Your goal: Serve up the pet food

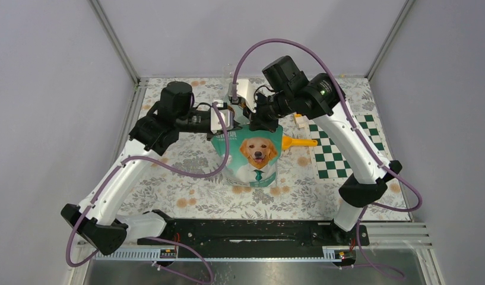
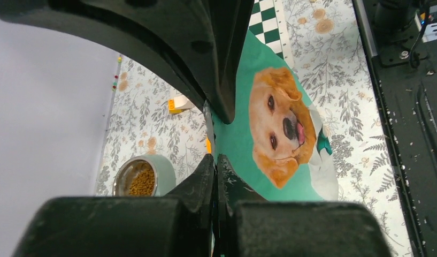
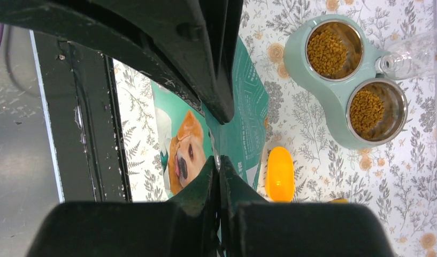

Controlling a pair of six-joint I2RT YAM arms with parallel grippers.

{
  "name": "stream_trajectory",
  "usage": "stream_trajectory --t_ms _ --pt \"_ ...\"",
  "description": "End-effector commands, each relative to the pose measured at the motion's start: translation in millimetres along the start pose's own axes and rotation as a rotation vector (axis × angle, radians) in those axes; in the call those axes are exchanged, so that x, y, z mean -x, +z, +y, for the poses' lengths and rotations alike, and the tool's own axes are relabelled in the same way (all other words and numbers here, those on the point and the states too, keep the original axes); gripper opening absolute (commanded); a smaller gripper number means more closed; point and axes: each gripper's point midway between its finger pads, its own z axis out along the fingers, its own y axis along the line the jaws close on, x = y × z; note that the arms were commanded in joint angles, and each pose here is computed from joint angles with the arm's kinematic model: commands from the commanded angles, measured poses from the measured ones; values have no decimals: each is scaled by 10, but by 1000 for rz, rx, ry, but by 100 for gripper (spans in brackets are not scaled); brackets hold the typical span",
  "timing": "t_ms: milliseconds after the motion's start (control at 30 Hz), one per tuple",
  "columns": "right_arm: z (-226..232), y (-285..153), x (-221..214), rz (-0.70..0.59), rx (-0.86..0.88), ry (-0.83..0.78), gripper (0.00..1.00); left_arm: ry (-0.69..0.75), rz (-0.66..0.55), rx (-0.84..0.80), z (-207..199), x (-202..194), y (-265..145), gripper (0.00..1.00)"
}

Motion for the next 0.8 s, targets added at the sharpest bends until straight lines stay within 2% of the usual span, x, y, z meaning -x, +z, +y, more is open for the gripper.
stream_trajectory --t_ms 0,100,233,400,600,767 --pt "-39 -206 -141 27 -57 17 0 124 58 107 114 27 -215 0" --pt "-128 -265 -338 73 -118 38 0 140 103 160 172 -44 -286 0" --pt "-163 -408 -587 122 -182 65 2 131 144 151 167 -111 -334 0" --pt "-127 -584 -808 147 -232 63 3 138 147 150 174 -109 -364 0" --pt "-181 -697 -1171 277 -308 99 3 122 152 136 159 -121 -437 0" --pt "-225 -809 -1273 296 -366 107 4 120 160 126 136 -129 -509 0"
